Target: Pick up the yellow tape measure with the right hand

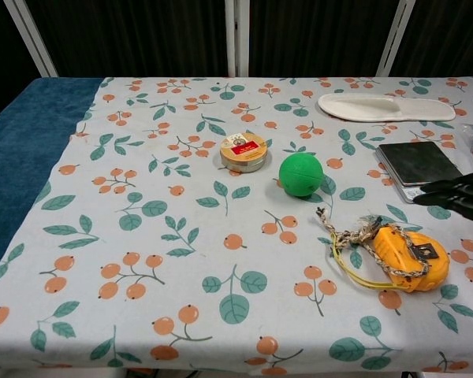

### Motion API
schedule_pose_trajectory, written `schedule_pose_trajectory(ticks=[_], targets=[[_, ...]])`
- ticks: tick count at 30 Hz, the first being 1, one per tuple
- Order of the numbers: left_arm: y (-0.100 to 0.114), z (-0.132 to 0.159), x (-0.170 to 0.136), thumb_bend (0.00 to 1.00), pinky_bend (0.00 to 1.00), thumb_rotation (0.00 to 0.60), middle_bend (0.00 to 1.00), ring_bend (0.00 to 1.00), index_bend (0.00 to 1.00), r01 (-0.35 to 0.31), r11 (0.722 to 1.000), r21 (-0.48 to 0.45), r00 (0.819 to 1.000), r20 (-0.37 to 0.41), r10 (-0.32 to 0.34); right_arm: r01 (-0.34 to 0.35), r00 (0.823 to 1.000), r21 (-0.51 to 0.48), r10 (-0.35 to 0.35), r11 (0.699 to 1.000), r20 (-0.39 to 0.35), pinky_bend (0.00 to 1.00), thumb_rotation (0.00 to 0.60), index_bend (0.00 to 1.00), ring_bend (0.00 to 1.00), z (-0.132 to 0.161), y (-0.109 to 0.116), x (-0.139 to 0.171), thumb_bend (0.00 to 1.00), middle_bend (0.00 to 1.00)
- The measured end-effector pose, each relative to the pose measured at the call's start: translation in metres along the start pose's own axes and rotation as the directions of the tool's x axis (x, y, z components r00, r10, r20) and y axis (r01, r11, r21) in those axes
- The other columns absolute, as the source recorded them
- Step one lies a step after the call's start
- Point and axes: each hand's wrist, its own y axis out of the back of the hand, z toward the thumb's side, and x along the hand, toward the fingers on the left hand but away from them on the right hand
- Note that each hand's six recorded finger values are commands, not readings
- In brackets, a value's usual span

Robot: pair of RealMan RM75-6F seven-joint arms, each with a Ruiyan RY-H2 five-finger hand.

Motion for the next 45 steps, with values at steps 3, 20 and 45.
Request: schedule_pose_trajectory(ticks=[3, 20, 45], targets=[[0.000, -0.001, -0.001, 0.05, 0.03, 0.600, 0.08, 0.00, 0.11, 0.002, 1.000, 0.001, 1.000, -0.001, -0.002, -0.019, 1.000, 0.020, 0.019, 1.000, -0.012, 0.00, 0.600, 0.00, 0.00, 0.009, -0.001, -0.014, 0.16, 0.00], [-0.001, -0.005, -0.001, 0.05, 0.03, 0.600, 0.08, 0.00, 0.11, 0.006, 1.000, 0.004, 1.000, -0.011, -0.006, -0.076, 0.995, -0.018, 0.075, 0.997, -0.065, 0.40, 0.600, 0.24, 0.20, 0.040, -0.006, -0.050, 0.28, 0.20], [-0.002, -0.008, -0.003, 0.05, 0.03, 0.600, 0.08, 0.00, 0.11, 0.008, 1.000, -0.002, 1.000, -0.017, -0.008, 0.112, 0.993, -0.071, -0.110, 0.991, 0.033, 0.49, 0.600, 0.50, 0.36, 0.001, 0.048, -0.061, 0.39, 0.38]])
